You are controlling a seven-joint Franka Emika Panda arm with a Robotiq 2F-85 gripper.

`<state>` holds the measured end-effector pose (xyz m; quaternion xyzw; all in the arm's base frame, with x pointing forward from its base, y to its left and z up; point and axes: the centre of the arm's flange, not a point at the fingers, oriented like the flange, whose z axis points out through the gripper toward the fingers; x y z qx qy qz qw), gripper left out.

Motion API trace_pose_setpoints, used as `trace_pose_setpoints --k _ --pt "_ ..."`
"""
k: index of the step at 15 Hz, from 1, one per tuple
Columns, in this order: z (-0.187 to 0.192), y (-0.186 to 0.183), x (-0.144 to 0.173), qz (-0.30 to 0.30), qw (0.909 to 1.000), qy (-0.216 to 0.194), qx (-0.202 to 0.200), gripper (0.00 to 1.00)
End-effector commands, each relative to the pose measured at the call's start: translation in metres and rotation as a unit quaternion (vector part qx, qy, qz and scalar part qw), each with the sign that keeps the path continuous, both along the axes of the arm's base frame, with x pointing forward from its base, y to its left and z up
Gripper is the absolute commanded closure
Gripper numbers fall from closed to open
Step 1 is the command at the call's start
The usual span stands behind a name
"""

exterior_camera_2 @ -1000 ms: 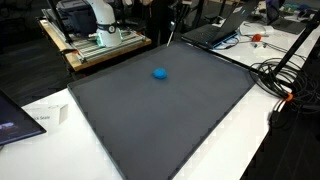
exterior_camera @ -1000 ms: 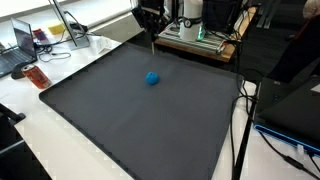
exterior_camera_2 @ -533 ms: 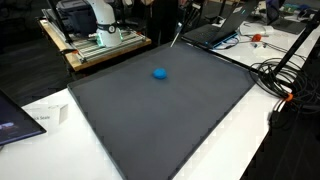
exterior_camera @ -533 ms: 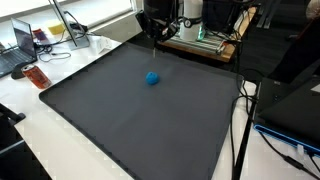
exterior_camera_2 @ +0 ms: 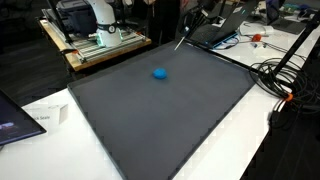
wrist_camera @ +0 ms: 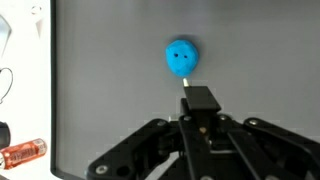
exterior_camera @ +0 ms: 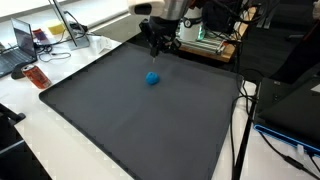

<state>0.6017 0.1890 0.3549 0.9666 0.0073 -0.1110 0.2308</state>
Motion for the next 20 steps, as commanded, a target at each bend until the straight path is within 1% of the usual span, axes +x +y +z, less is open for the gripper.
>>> trace_pose_setpoints --k 1,13,20 --pt "-0.011 0.015 0.023 -0.018 0.9993 0.007 -0.031 0.97" --pt "-0.084 0.052 0.059 -0.066 0.9939 0.018 -0.087 0.97" --pt "-0.117 0.060 0.068 -0.079 0.9897 0.039 -0.113 0.97"
